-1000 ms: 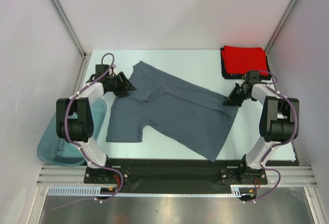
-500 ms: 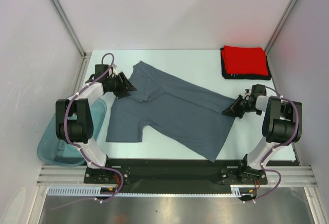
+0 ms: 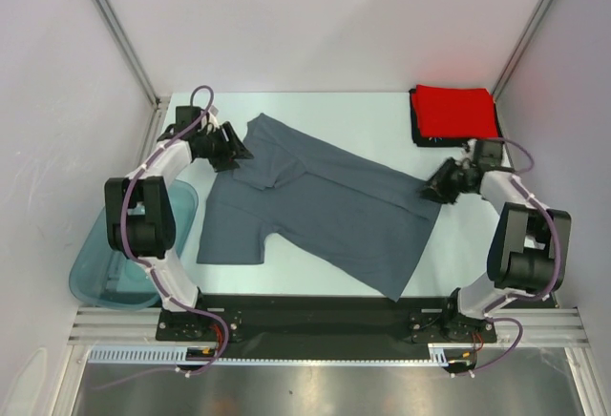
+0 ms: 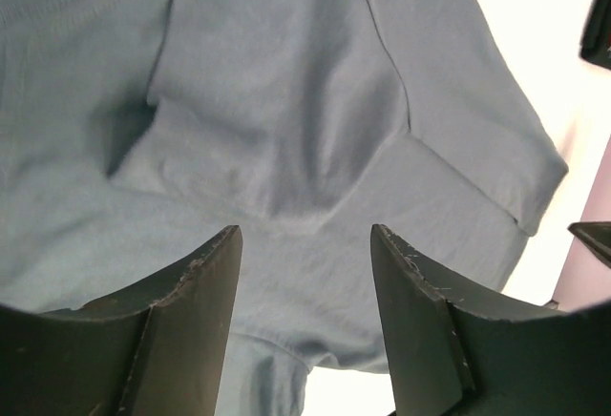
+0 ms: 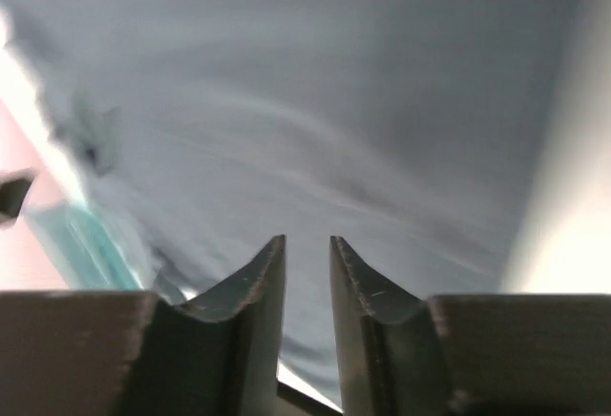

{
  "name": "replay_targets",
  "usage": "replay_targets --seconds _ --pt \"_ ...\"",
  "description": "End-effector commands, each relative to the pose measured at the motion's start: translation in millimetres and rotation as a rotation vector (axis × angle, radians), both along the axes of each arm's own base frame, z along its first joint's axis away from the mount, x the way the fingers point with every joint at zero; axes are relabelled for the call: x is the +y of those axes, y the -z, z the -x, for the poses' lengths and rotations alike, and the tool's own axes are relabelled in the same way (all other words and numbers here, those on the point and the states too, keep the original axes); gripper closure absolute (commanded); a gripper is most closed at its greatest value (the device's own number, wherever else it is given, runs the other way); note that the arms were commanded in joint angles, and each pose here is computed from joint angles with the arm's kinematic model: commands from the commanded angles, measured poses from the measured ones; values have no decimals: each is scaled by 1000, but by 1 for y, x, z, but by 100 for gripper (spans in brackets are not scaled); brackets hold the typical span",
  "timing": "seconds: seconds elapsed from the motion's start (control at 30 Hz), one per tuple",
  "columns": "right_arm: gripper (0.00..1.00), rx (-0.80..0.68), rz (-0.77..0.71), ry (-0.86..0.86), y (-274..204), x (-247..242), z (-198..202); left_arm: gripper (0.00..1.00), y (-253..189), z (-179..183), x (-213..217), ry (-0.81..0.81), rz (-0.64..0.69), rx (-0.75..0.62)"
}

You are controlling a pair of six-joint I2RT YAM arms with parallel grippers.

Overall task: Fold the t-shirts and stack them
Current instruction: Fold the tshirt

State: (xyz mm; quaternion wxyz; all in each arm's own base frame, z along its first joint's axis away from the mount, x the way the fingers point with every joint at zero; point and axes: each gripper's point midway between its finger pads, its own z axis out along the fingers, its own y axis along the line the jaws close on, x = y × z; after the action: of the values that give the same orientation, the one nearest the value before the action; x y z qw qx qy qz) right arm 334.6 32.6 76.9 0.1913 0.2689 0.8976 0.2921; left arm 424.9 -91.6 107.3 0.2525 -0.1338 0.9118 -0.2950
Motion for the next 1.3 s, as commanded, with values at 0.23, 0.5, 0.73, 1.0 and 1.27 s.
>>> replay_targets --seconds 0.23,0.5,0.73,1.0,1.27 --pt "70 -245 -452 -232 -59 256 -85 37 34 -8 17 28 -119 123" --pt "67 -166 -515 -146 -26 362 -92 36 47 -12 35 -39 -204 165" --pt "70 -88 -501 -101 11 385 -85 37 60 -18 38 -28 -207 184" --pt "66 -45 -503 -85 29 397 -81 36 68 -23 40 -14 -202 198" --pt "64 -9 -499 -89 40 411 -75 34 74 -22 43 -10 -190 218"
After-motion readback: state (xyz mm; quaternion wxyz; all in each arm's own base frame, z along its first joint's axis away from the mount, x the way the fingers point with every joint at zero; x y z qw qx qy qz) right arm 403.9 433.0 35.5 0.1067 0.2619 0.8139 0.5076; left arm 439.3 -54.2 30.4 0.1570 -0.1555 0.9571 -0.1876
